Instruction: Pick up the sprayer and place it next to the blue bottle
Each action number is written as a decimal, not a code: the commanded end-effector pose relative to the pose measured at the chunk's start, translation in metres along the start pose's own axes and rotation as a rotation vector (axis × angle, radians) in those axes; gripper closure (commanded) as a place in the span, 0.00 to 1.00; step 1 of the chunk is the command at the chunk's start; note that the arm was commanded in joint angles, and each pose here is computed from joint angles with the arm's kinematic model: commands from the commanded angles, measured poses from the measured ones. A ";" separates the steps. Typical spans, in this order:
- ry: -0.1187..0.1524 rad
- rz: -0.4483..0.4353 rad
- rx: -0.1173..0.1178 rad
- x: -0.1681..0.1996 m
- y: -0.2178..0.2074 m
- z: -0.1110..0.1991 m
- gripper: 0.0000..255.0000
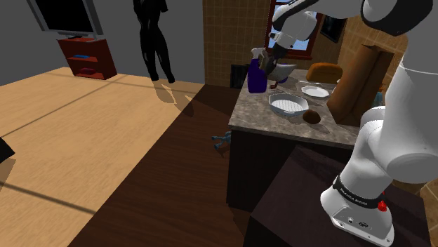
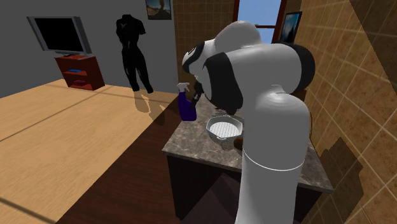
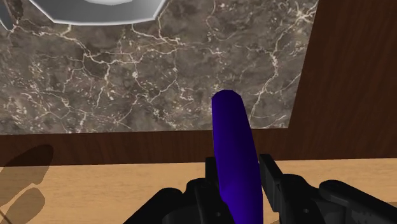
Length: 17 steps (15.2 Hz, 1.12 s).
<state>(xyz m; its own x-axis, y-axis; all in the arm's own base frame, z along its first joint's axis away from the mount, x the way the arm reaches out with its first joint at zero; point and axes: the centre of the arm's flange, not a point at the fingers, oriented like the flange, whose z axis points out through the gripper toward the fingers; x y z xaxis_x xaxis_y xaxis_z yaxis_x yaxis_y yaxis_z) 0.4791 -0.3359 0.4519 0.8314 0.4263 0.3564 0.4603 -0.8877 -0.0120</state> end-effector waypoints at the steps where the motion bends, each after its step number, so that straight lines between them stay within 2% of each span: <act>1: 0.000 0.000 0.000 0.003 0.000 -0.010 1.00; 17: 0.000 0.000 0.000 0.033 -0.001 -0.089 1.00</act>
<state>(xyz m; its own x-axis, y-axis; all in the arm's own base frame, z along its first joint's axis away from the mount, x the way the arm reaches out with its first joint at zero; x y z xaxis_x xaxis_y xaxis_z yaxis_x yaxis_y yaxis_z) 0.4782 -0.3356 0.5415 0.8313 0.4265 0.3565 0.4605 -0.8876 -0.0121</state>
